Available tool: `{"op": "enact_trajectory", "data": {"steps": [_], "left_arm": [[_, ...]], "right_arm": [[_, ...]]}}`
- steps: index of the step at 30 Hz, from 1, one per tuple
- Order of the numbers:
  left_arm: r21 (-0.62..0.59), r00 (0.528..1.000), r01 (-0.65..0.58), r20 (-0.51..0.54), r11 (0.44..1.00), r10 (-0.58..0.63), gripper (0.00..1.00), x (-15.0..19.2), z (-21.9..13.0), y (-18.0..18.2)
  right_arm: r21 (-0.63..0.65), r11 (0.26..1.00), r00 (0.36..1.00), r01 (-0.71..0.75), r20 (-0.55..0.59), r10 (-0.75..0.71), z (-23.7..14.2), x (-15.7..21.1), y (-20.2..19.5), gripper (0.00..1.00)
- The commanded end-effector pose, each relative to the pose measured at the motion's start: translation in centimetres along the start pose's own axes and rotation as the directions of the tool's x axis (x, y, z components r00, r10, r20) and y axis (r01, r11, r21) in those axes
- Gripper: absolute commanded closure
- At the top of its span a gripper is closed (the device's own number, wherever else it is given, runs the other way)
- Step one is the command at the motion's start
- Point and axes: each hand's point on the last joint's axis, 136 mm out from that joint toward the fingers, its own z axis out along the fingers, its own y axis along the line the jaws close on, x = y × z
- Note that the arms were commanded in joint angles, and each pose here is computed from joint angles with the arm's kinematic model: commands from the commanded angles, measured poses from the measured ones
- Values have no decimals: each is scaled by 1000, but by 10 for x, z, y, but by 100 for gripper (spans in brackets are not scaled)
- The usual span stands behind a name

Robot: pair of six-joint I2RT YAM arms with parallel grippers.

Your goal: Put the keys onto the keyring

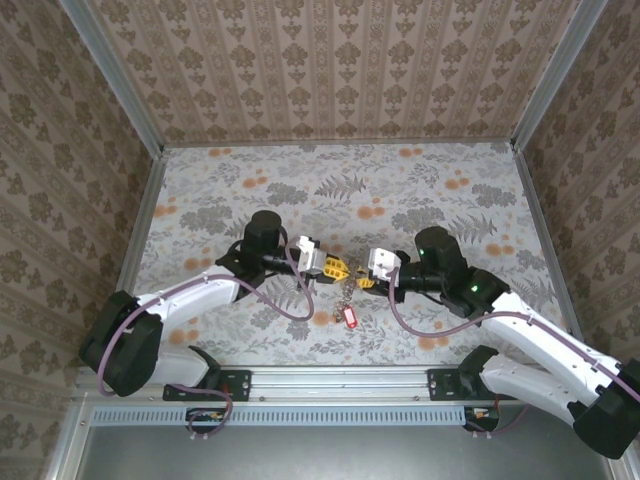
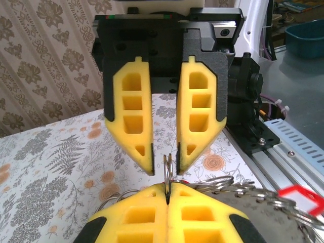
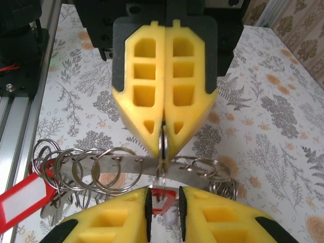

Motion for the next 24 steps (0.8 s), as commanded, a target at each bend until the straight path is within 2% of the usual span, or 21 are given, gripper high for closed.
{"op": "enact_trajectory", "data": {"steps": [1,4,7,15,17,19,24], "left_arm": [[28,999,-36,34,999,35,100,-7,2,-4],[34,999,-37,36,999,36,100,-8,3,-4],[30,999,-41,36,999,40,100,-9,3,-3],[-6,1000,-4,10,1000,4,100,-3,5,6],[-22,1000,12,-8,1000,-12,100,1,6,10],[-39,999,30,-32,999,-31,96,5,6,14],[-73,992,49,-111,996,-57,83,13,2,18]], "right_arm": [[-14,999,999,34,32,-33,-1,-16,-4,76],[-29,999,999,31,35,-30,4,-16,-5,76],[-46,999,999,29,39,-27,7,-18,-5,85],[-70,997,997,42,61,-37,8,-23,-2,91],[-80,996,997,43,64,-38,8,-24,0,95],[-78,996,999,33,42,-30,8,-20,-1,100],[-24,1000,995,15,-100,-17,11,4,-11,100]]}}
